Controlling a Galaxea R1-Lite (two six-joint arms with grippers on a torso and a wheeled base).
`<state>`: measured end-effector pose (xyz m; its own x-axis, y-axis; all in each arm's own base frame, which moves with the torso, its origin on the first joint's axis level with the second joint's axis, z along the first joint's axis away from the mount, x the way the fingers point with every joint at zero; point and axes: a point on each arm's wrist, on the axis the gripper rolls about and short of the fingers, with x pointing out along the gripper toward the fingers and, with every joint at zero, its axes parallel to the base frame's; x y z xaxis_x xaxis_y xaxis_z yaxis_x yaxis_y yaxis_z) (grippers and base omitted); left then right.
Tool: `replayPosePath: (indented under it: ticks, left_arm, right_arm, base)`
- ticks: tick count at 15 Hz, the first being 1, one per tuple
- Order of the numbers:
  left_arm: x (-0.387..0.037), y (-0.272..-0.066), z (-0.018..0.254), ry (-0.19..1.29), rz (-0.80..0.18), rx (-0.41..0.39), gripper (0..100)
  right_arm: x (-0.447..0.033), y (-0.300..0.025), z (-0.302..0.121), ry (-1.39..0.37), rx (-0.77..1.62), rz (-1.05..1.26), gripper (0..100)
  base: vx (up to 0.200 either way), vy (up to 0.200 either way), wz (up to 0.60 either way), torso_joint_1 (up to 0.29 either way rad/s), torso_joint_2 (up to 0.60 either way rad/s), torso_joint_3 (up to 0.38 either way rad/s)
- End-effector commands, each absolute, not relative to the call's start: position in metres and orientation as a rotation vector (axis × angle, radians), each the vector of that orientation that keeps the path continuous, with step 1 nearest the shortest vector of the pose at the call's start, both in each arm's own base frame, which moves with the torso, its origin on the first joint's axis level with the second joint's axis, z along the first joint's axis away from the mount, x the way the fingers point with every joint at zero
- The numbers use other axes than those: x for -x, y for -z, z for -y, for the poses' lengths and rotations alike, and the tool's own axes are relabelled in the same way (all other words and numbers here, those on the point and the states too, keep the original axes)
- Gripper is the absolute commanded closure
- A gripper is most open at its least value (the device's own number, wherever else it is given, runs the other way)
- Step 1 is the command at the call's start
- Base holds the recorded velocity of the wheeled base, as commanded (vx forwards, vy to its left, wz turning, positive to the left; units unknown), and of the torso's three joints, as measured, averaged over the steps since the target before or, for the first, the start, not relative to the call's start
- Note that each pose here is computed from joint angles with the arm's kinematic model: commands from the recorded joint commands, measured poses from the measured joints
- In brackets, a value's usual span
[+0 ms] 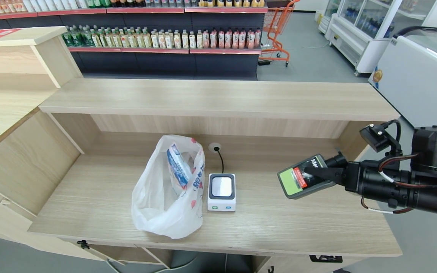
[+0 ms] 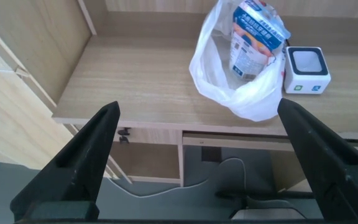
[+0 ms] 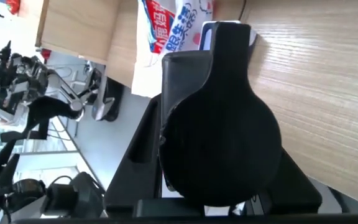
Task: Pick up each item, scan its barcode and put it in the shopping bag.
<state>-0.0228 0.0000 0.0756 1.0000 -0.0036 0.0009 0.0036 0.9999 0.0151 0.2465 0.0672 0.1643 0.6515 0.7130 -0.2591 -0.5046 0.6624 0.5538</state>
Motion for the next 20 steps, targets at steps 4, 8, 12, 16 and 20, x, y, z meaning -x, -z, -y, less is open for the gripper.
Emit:
replayPosePath:
  ticks: [4,8,12,16,20]
  left_arm:
    - [0.023,-0.076,0.0,0.003,0.002,-0.012,0]
    - [0.023,-0.076,0.0,0.003,0.002,-0.012,0]
    - [0.023,-0.076,0.0,0.003,0.002,-0.012,0]
    - [0.023,-0.076,0.0,0.003,0.002,-0.012,0]
    - [0.023,-0.076,0.0,0.003,0.002,-0.012,0]
  right_arm:
    - [-0.283,-0.133,-0.075,-0.673,-0.373,-0.547,100]
    - [-0.314,-0.109,-0.088,-0.603,-0.349,-0.59,100]
    - [-0.327,-0.095,-0.113,-0.627,-0.325,-0.613,100]
    - [-0.336,-0.09,-0.14,-0.649,-0.297,-0.607,100]
    - [-0.349,-0.084,-0.15,-0.64,-0.288,-0.598,100]
  base:
    - [0.0,0.1,0.0,0.002,0.0,0.001]
    - [0.0,0.0,0.0,0.0,0.0,0.0]
    - [0.0,0.0,0.0,0.0,0.0,0.0]
    - [0.0,0.0,0.0,0.0,0.0,0.0]
    - [0.0,0.0,0.0,0.0,0.0,0.0]
